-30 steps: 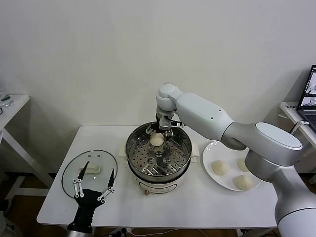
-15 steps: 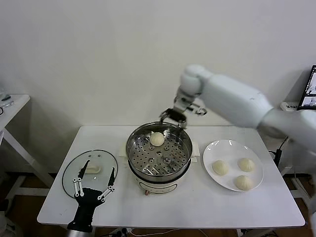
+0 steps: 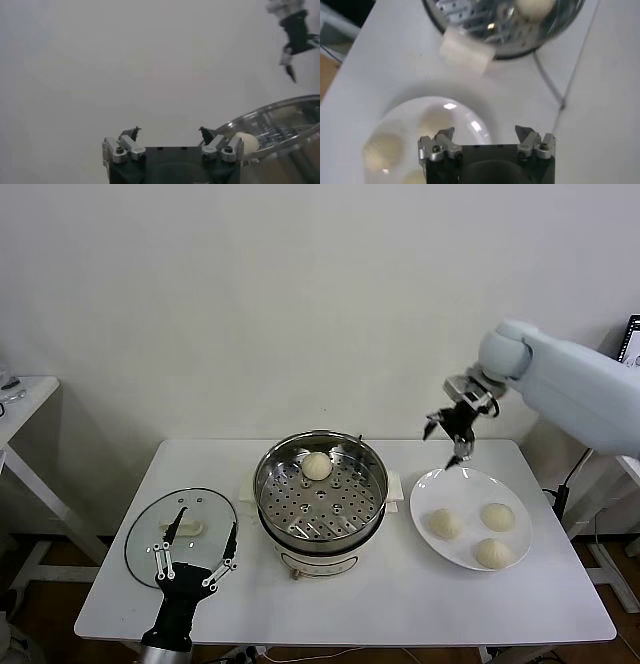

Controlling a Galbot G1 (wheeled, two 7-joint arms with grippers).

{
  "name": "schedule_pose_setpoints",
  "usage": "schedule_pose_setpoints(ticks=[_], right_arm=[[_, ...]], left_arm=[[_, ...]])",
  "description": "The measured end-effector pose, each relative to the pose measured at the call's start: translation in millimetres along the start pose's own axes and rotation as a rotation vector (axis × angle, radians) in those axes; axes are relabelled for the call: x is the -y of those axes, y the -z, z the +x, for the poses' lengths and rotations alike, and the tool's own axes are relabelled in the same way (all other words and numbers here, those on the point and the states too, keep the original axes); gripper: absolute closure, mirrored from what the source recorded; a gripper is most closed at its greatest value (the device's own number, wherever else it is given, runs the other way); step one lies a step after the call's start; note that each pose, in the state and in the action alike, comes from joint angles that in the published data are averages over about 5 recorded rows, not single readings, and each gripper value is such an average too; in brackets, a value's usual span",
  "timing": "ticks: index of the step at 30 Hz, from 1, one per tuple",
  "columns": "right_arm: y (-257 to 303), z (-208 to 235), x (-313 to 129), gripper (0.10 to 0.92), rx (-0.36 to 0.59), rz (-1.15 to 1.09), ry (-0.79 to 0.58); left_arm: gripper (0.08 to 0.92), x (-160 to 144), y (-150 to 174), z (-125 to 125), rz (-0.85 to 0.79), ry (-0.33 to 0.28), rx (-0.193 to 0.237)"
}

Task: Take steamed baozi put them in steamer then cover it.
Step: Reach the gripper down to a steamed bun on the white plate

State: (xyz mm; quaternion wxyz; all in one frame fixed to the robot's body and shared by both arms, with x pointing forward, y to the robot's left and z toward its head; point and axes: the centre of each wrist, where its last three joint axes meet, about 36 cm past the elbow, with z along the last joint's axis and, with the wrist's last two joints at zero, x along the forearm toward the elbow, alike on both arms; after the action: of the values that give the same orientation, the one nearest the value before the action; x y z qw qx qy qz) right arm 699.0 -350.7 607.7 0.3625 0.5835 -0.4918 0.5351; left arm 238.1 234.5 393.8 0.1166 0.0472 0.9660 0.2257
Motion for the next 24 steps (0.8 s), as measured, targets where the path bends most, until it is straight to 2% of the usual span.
schedule_pose_setpoints(ticks=[12, 24], right_arm=[[-32, -79, -34, 0.200, 0.007, -0.152, 0.037], [-35, -123, -44, 0.200, 0.005, -0.188, 0.041]], left_arm=[[0.177, 0, 1, 2, 0.002, 0.001, -0.007], [0.177, -2, 1, 4, -0.002, 0.004, -0.008]])
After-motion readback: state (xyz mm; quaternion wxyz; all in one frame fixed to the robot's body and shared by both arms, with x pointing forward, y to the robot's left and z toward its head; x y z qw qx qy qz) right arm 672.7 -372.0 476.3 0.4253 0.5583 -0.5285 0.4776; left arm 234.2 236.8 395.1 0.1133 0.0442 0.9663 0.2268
